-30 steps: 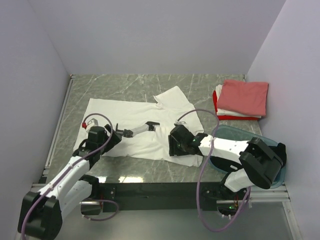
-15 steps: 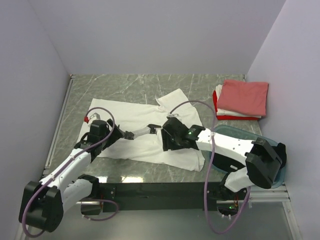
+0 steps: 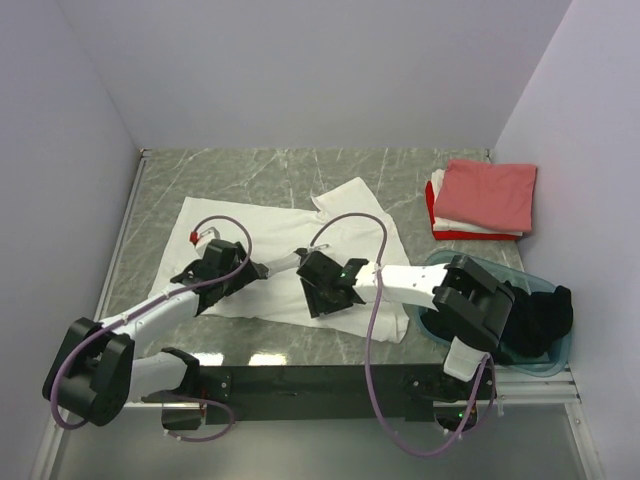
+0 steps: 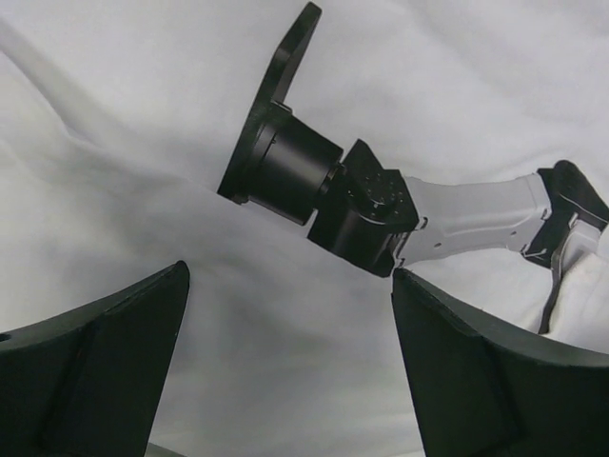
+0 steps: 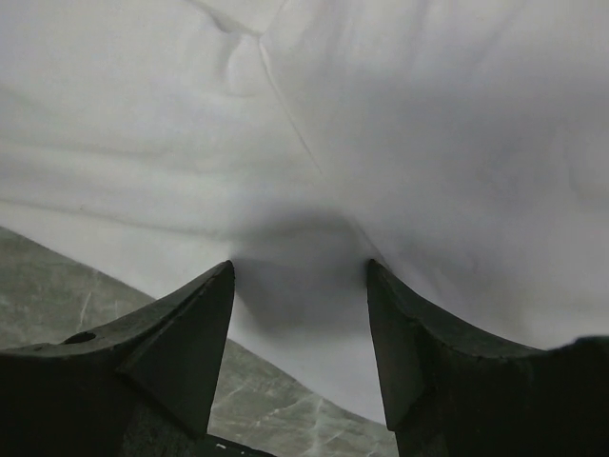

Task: Fold and stack the t-shirts
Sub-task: Fold the tshirt

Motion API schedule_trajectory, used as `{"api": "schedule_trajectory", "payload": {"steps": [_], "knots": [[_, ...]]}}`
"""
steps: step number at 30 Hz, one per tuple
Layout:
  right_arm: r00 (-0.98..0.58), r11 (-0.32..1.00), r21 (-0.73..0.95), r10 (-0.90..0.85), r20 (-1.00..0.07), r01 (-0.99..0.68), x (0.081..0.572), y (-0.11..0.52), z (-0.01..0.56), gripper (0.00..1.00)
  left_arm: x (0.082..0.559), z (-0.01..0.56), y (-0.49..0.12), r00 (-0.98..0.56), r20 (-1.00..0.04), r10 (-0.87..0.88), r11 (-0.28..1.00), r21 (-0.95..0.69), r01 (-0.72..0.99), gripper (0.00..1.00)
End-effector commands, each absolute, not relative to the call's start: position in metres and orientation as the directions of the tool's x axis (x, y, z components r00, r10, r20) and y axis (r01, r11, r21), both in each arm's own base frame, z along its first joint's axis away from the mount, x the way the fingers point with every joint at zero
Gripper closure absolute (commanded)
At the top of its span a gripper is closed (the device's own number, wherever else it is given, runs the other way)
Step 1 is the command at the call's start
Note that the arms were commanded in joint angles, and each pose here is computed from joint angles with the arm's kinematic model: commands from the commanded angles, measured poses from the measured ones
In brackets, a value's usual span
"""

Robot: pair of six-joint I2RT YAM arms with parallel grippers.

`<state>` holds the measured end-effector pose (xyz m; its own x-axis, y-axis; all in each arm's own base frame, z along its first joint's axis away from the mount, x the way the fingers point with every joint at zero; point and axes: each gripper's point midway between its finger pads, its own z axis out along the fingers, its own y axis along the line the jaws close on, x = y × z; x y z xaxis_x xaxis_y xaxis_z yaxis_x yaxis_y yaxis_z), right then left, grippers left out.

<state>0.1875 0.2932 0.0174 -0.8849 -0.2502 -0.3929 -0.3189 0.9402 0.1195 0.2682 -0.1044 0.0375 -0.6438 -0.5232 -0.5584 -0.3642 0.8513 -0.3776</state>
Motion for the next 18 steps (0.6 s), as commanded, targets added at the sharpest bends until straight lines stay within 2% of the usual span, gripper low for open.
{"api": "schedule_trajectory", "payload": {"steps": [1, 8, 18], "knots": [[-0.891, 0.947, 0.088, -0.256, -0.374, -0.309, 0.176, 0.293, 0.005, 0.35, 0.270, 0.038, -0.097, -0.617, -0.586, -0.526, 0.851, -0.359, -0.384, 0.06], [-0.902, 0.947, 0.028, -0.296, -0.315, -0.320, 0.141, 0.272, -0.015, 0.35, 0.250, 0.031, -0.096, -0.610, -0.541, -0.580, 0.815, -0.405, -0.416, 0.06], [-0.900, 0.936, 0.040, -0.325, -0.292, -0.351, 0.111, 0.267, -0.015, 0.35, 0.226, 0.017, -0.091, -0.624, -0.493, -0.607, 0.795, -0.402, -0.455, 0.05]]}}
